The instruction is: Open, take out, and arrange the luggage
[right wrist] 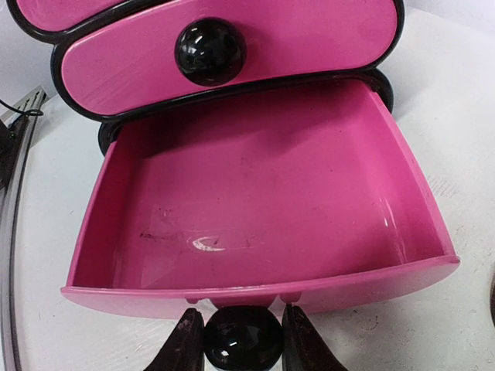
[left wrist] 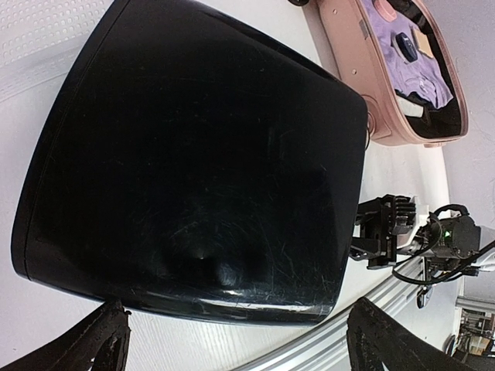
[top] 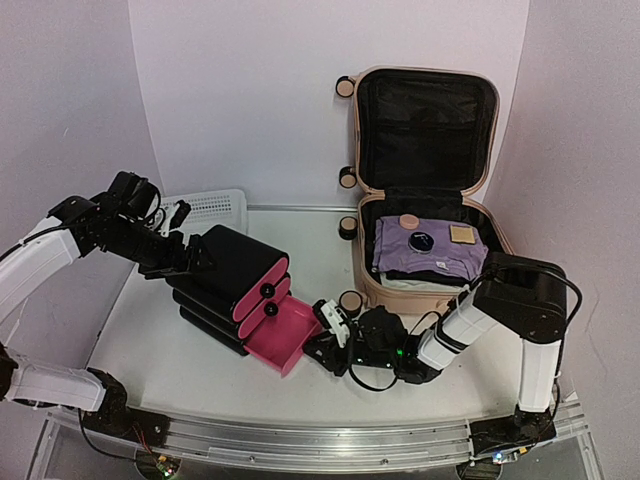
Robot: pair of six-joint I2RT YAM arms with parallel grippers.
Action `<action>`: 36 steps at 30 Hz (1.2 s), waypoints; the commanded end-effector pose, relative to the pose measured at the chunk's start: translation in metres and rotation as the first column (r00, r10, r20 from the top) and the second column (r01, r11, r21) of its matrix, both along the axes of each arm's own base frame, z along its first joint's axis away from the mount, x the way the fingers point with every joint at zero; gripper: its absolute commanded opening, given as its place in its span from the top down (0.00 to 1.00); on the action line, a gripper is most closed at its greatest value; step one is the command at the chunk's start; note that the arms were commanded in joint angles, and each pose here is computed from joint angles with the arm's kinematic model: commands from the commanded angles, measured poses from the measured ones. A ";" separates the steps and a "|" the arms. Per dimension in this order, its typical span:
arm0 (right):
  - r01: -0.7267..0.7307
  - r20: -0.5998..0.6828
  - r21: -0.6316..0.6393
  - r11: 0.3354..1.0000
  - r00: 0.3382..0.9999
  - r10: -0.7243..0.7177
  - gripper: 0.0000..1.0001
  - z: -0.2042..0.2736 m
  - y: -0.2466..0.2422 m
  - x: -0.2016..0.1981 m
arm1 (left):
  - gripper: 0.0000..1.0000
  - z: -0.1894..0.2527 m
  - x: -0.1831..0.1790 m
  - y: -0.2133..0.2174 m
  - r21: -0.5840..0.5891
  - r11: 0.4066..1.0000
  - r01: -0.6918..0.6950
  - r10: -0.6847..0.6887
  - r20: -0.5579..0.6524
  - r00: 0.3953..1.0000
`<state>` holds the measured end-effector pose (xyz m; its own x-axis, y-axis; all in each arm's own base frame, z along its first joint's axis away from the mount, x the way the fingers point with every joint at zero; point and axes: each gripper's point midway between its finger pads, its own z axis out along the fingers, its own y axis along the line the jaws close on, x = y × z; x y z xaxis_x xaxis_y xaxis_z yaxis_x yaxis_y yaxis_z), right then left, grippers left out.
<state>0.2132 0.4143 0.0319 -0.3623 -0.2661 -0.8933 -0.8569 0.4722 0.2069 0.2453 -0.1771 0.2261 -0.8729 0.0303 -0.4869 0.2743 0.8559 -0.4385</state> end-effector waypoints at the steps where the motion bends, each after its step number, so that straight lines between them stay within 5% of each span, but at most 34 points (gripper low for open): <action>1: 0.015 0.031 0.033 0.999 0.999 -0.016 0.62 0.025 0.000 -0.001 | 0.02 0.020 0.010 -0.004 -0.020 1.000 0.011 -0.009 0.076 0.997; 9: 0.117 0.123 -0.162 0.980 0.988 -0.098 0.05 0.043 -0.049 0.003 | 0.02 0.017 0.011 -0.003 -0.004 1.000 0.010 -0.009 0.076 0.997; 14: 0.215 0.333 -0.344 0.914 0.938 -0.095 0.02 0.087 -0.096 0.014 | 0.02 0.016 0.016 -0.004 0.006 1.000 0.017 -0.017 0.078 0.997; 18: 0.542 0.464 -0.326 0.774 0.805 -0.369 0.02 0.141 -0.152 0.066 | 0.02 0.017 0.019 -0.008 0.003 1.000 0.024 -0.024 0.073 0.997; 22: 0.676 0.119 -0.373 0.636 0.714 -0.690 0.02 0.151 -0.225 0.129 | 0.02 0.020 0.020 -0.011 -0.014 1.000 0.028 -0.027 0.070 0.997; 28: 0.626 -0.225 -0.506 0.594 0.569 -0.791 0.02 0.134 -0.266 0.177 | 0.02 0.024 0.012 -0.007 -0.029 0.999 0.020 -0.018 0.087 0.996; 31: 0.576 -0.334 -0.529 0.623 0.534 -0.777 0.02 0.124 -0.267 0.197 | 0.02 0.024 0.008 -0.004 -0.036 0.999 0.016 -0.012 0.093 0.996; 36: 0.550 -0.301 -0.582 0.598 0.538 -0.787 0.02 0.118 -0.274 0.226 | 0.02 0.026 0.001 -0.002 -0.048 0.999 0.011 -0.006 0.096 0.995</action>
<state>0.4436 0.1343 0.1470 -0.8715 0.0173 -0.4902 -0.0457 0.9922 0.1163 0.2478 -0.1783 0.2374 -0.8505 0.0394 -0.5245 0.3057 0.8485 -0.4319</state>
